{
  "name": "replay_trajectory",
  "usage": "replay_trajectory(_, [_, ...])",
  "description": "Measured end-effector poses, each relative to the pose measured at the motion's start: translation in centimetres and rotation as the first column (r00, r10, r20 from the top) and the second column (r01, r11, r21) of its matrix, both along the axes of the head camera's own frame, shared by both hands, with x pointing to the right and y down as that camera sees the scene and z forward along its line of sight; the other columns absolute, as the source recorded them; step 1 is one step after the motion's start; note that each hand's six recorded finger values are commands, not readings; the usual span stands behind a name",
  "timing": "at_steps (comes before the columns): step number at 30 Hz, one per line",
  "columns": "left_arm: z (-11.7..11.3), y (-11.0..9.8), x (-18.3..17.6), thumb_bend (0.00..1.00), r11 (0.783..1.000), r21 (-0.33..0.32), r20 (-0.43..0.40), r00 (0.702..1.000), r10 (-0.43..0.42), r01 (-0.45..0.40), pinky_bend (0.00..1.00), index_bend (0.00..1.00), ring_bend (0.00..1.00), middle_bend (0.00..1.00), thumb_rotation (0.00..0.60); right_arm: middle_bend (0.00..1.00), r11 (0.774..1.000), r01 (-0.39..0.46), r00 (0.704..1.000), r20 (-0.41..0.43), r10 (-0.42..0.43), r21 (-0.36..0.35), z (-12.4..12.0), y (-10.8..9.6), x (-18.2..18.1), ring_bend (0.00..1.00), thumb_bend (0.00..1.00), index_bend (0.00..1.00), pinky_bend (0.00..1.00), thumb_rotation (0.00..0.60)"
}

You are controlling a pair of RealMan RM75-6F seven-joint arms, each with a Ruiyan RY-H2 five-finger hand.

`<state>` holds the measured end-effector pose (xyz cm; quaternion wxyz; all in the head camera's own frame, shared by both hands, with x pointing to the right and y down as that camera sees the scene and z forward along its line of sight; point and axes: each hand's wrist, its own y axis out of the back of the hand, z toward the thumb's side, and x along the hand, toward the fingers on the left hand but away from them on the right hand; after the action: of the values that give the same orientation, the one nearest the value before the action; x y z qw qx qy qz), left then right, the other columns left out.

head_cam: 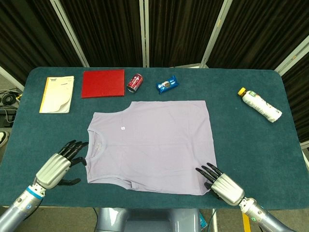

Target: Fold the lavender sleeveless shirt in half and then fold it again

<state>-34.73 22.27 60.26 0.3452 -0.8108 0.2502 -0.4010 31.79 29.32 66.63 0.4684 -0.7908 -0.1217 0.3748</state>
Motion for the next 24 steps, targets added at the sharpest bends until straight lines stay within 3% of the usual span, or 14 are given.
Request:
replay_trajectory(10, [4.1,2.0,-0.1,0.24,0.996,-0.076,0.047,0.998,0.050,-0.046,0.00,0.48,0.00,0.00,0.600,0.03,1.000,0.001,1.000,-0.005,-0.001,-0.006,0.0,0.0,-0.4,0.00,0.47,0.72,0.00,0.600])
replay_trajectory(24, [8.2,3.2,-3.4,0.24,0.993,-0.118,0.144,0.990,0.006,0.011,0.00,0.47,0.00,0.00,0.600,0.03,1.000,-0.004,1.000,-0.005,0.004,-0.016,0.1,0.0,-0.2,0.00,0.47,0.73,0.00,0.600])
